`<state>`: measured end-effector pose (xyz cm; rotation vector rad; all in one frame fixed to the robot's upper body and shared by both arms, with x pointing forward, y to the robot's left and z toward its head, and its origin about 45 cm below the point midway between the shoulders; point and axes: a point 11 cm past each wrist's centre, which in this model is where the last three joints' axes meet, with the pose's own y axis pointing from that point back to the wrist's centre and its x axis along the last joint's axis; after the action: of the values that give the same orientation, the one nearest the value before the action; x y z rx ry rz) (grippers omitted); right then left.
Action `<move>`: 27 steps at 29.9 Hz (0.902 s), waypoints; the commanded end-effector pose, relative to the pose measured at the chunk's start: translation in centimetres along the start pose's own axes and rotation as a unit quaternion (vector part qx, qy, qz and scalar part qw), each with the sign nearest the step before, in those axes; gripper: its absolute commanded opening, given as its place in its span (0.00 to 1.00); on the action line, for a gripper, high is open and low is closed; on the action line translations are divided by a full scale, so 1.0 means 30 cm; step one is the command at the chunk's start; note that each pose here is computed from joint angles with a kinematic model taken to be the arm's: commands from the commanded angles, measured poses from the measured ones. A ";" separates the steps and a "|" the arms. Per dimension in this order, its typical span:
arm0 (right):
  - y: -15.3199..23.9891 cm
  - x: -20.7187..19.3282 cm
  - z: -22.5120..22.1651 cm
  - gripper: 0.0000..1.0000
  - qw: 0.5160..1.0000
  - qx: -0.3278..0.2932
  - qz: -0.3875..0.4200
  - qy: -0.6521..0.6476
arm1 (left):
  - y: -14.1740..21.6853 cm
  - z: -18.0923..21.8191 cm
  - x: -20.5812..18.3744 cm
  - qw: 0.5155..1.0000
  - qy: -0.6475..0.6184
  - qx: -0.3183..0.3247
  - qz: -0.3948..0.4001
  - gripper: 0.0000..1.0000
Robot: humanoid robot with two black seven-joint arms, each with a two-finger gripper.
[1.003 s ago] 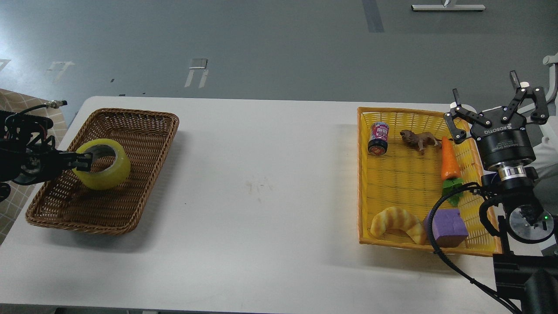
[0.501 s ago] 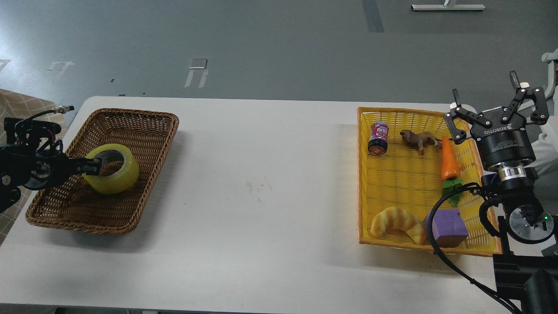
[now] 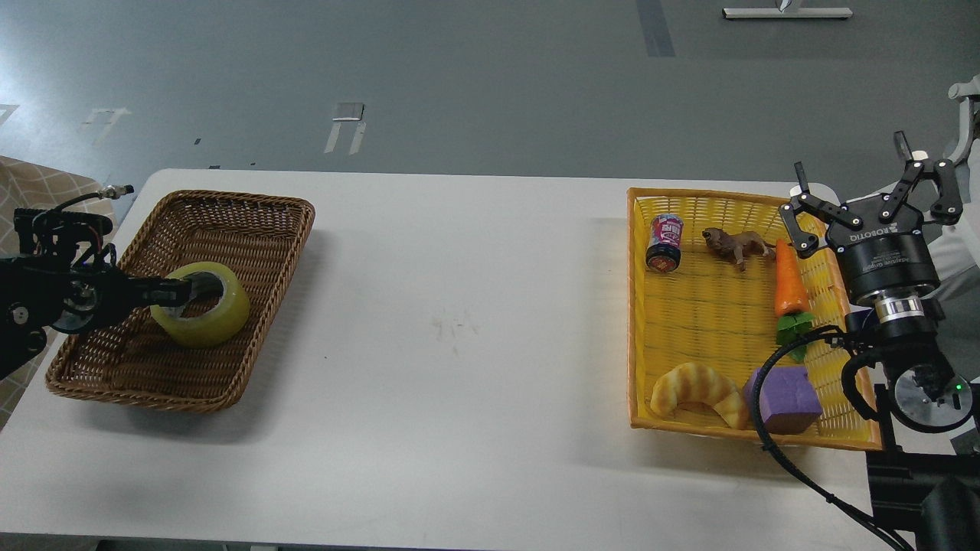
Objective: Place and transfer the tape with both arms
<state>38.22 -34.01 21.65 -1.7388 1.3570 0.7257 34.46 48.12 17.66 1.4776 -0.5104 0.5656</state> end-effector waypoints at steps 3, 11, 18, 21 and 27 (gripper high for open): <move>0.000 0.000 0.001 1.00 1.000 0.000 0.000 0.000 | 0.014 0.005 0.040 0.999 0.027 -0.010 0.017 0.72; -0.008 -0.008 -0.001 1.00 1.000 0.000 -0.004 0.000 | 0.111 0.124 0.356 0.974 0.154 -0.117 0.122 0.75; -0.021 -0.025 0.000 1.00 1.000 -0.004 -0.011 0.003 | 0.201 0.264 0.553 0.885 0.322 -0.285 0.176 0.84; -0.027 -0.036 0.001 1.00 1.000 -0.005 -0.016 0.004 | 0.174 0.346 0.563 0.855 0.365 -0.328 0.164 0.98; -0.076 -0.078 -0.039 1.00 0.998 -0.029 -0.039 0.046 | 0.151 0.508 0.594 0.768 0.463 -0.422 0.132 0.98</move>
<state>39.33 -33.35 23.81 -1.8310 1.3279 0.6811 45.22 35.22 32.49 0.2705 -0.1782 1.0276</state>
